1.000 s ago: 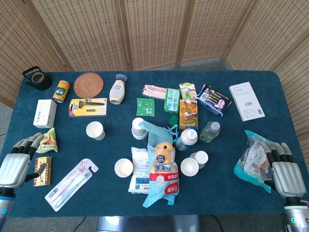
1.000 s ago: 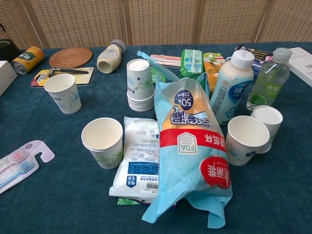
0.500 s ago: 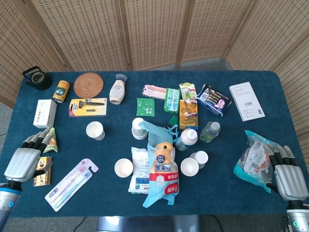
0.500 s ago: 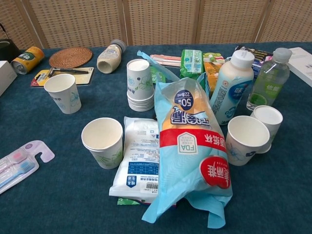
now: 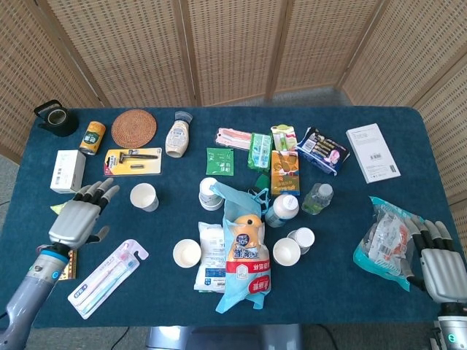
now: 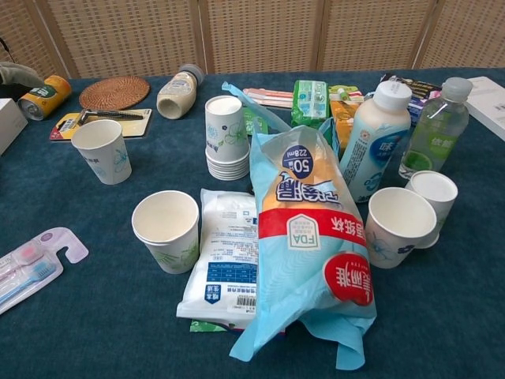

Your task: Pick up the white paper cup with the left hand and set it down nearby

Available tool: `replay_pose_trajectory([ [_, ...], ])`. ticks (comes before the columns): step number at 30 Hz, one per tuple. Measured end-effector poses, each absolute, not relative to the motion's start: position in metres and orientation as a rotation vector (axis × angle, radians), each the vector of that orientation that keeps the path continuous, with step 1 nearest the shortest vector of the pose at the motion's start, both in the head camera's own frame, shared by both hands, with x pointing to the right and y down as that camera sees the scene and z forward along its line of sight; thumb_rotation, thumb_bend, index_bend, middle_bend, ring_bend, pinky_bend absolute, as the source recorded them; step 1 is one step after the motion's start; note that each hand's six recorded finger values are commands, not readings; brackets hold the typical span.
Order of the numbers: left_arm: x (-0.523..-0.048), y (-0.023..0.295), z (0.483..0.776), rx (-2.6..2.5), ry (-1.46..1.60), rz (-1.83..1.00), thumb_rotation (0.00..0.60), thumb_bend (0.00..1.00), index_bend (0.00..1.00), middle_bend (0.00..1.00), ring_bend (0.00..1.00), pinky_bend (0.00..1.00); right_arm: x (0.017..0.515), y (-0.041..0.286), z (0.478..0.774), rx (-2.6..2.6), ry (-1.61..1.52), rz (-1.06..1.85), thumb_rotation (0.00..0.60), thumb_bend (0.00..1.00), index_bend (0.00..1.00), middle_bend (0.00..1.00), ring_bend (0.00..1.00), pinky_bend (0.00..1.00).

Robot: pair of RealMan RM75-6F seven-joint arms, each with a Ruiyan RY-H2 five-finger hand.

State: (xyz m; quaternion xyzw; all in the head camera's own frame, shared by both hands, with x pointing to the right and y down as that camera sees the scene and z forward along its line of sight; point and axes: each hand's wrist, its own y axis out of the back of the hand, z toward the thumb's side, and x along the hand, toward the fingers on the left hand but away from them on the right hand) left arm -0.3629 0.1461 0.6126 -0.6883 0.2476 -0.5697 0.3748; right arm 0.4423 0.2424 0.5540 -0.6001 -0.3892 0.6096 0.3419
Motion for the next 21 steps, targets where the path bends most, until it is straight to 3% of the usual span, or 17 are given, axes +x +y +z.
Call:
replay_pose_trajectory([
  [21, -0.309, 0.11, 0.683, -1.908, 0.564, -1.475, 0.6, 0.39, 0.0, 0.0, 0.0, 0.18, 0.449, 0.236, 0.559, -1.547, -1.025, 1.624, 0.6, 0.48, 0.05, 0.04, 0.0, 0.07],
])
